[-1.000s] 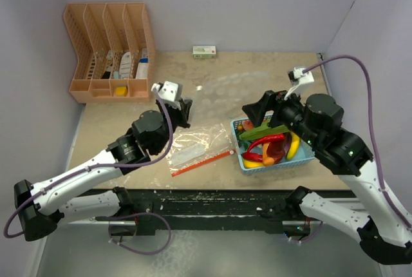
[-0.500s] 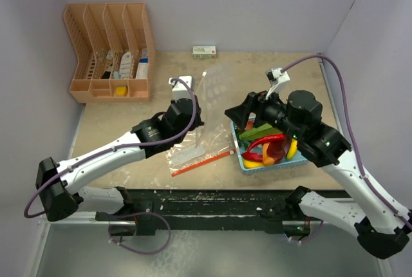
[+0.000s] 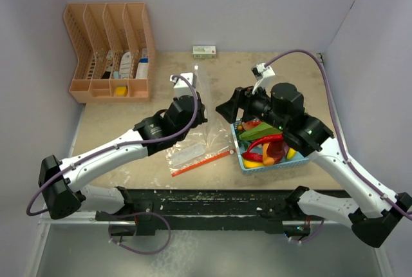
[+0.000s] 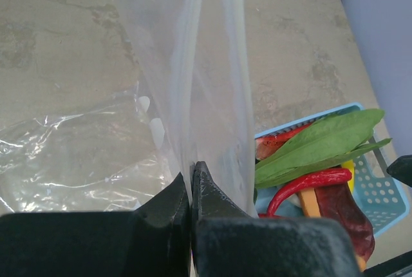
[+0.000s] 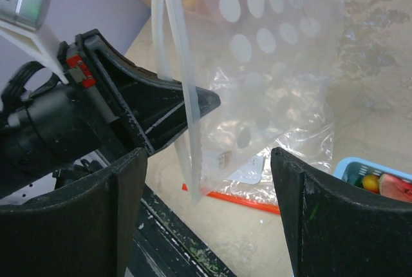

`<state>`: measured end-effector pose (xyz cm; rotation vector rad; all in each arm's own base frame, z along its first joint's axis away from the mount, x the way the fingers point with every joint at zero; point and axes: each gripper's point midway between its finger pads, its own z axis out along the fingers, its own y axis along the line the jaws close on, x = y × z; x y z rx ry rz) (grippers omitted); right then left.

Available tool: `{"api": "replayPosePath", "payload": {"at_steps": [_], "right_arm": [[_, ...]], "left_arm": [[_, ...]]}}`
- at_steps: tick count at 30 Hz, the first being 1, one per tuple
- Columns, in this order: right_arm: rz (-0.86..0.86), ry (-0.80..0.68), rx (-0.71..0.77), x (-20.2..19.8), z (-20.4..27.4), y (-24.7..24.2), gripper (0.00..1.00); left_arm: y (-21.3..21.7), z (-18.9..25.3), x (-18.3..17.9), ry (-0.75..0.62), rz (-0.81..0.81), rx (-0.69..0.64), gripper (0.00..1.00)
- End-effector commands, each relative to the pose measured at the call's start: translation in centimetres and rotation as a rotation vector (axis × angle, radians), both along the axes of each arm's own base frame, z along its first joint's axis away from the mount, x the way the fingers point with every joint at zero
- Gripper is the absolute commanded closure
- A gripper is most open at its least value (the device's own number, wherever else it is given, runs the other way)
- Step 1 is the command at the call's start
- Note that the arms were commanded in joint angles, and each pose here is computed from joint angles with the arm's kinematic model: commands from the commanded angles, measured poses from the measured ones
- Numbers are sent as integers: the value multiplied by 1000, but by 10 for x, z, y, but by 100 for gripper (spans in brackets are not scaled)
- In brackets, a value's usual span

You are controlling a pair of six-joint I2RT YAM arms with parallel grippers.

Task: Place the food in the zip-top bag and seal the zipper
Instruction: Open the zipper of the food storage bag.

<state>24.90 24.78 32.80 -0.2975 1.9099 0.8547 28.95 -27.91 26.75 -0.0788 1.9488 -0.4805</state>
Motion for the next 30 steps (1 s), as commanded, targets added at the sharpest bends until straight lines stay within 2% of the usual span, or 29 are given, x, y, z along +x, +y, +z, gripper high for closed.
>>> {"api": "replayPosePath", "payload": {"at_steps": [1, 12, 17, 30], "right_arm": [[31, -61, 67, -2, 24, 9, 22], [83, -14, 44, 0, 0, 28, 27], [53, -2, 25, 5, -7, 27, 29], [-69, 1, -41, 30, -19, 17, 36]], "left_arm": [[-9, 17, 9, -35, 10, -63, 100], [-20, 24, 14, -57, -13, -94, 100], [-28, 33, 10, -103, -70, -154, 100], [-33, 41, 3, -119, -131, -175, 100]]}}
